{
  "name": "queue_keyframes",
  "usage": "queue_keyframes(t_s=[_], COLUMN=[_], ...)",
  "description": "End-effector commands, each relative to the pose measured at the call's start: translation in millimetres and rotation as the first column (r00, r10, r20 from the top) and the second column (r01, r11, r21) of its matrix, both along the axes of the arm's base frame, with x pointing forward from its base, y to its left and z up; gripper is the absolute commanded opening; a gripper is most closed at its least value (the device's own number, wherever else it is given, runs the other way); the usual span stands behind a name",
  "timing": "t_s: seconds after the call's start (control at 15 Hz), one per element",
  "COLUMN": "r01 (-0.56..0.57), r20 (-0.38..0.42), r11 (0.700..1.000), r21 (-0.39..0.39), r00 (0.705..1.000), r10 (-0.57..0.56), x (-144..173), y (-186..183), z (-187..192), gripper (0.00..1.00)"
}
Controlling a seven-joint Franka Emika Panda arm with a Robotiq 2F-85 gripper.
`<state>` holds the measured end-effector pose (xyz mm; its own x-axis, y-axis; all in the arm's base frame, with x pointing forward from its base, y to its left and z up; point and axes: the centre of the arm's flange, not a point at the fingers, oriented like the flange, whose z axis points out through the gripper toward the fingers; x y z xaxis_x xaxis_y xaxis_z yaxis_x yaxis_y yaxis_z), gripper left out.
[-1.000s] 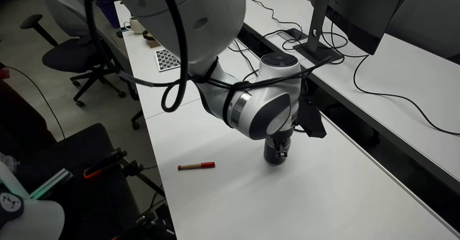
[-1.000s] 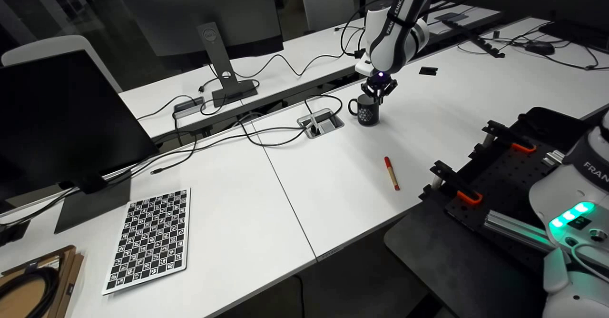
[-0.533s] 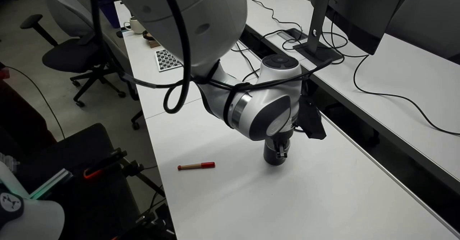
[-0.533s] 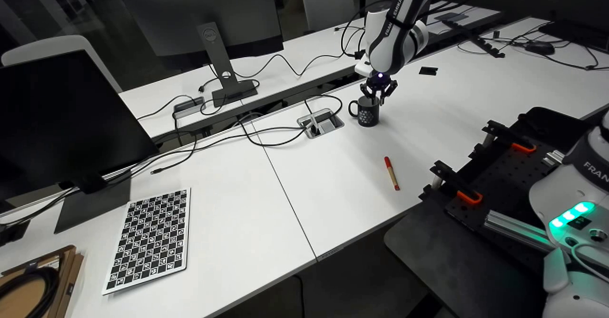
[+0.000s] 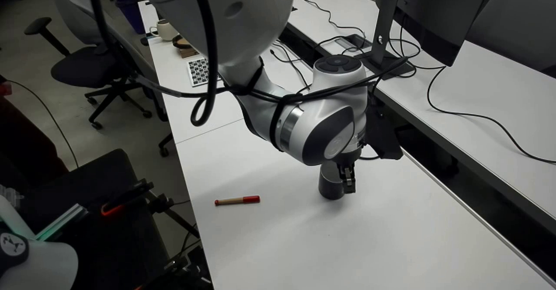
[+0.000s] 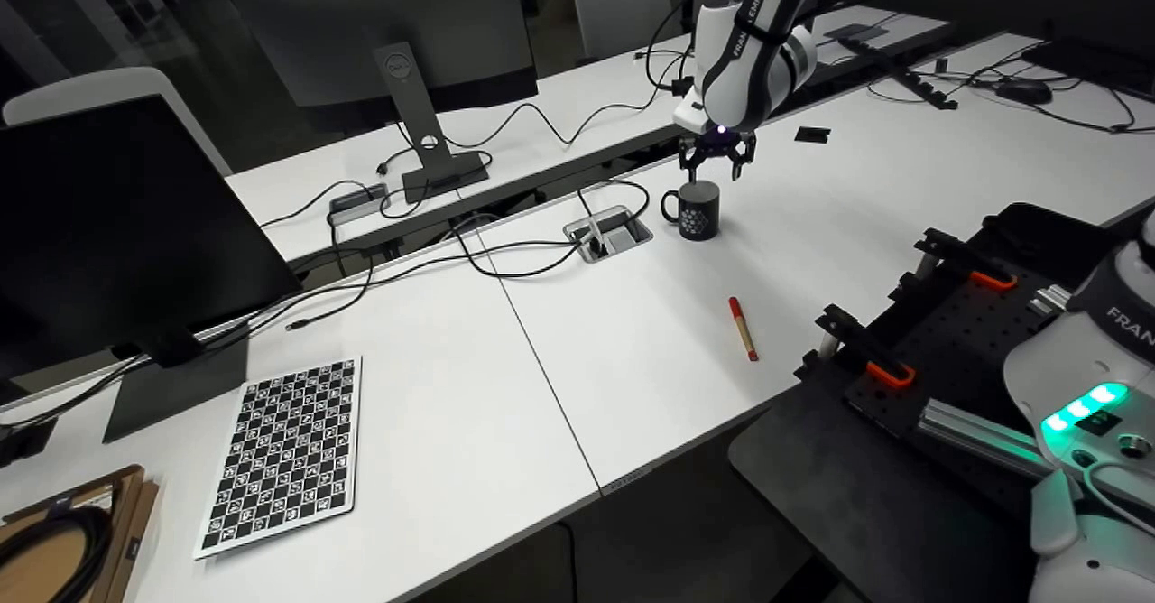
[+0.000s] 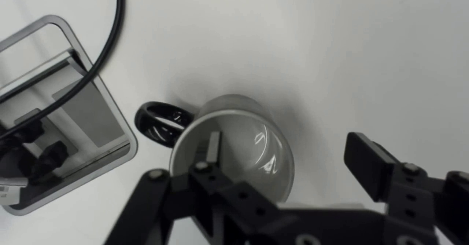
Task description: Move the mug forward
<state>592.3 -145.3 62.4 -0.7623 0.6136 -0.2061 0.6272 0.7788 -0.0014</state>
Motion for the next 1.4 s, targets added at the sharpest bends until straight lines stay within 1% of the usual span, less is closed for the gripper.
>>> queue_keyframes(t_s=[0.0,0.13,0.27,0.4,0.53,0.67,0.8,0.93,1.07,1.13,1.2,1.33], r01=[-0.008,-0.023,-0.079,-0.186,-0.278,-0.383,-0.475,-0.557,-0.628,-0.566,-0.588,-0.606], r20=[0.046,0.071,0.087,0.076,0.067,0.055,0.04,0.031,0.028,0.024,0.023,0.019], r11=[0.999,0.996,0.989,0.968,0.939,0.893,0.841,0.78,0.714,0.777,0.757,0.739], r21=[-0.051,-0.086,-0.123,-0.167,-0.203,-0.235,-0.259,-0.285,-0.31,-0.277,-0.286,-0.294], r00=[0.999,0.997,0.992,0.977,0.953,0.912,0.865,0.808,0.744,0.804,0.785,0.769], r10=[0.01,0.029,0.09,0.201,0.297,0.406,0.501,0.589,0.667,0.594,0.619,0.639], x=[-25,-36,-48,-60,-71,-80,-88,-96,-102,-78,-80,-81], y=[10,14,19,28,37,48,58,66,73,64,66,69], z=[34,51,66,79,87,92,95,98,99,96,99,101], gripper=[1.0,1.0,1.0,1.0,1.0,1.0,1.0,1.0,1.0,1.0,1.0,1.0])
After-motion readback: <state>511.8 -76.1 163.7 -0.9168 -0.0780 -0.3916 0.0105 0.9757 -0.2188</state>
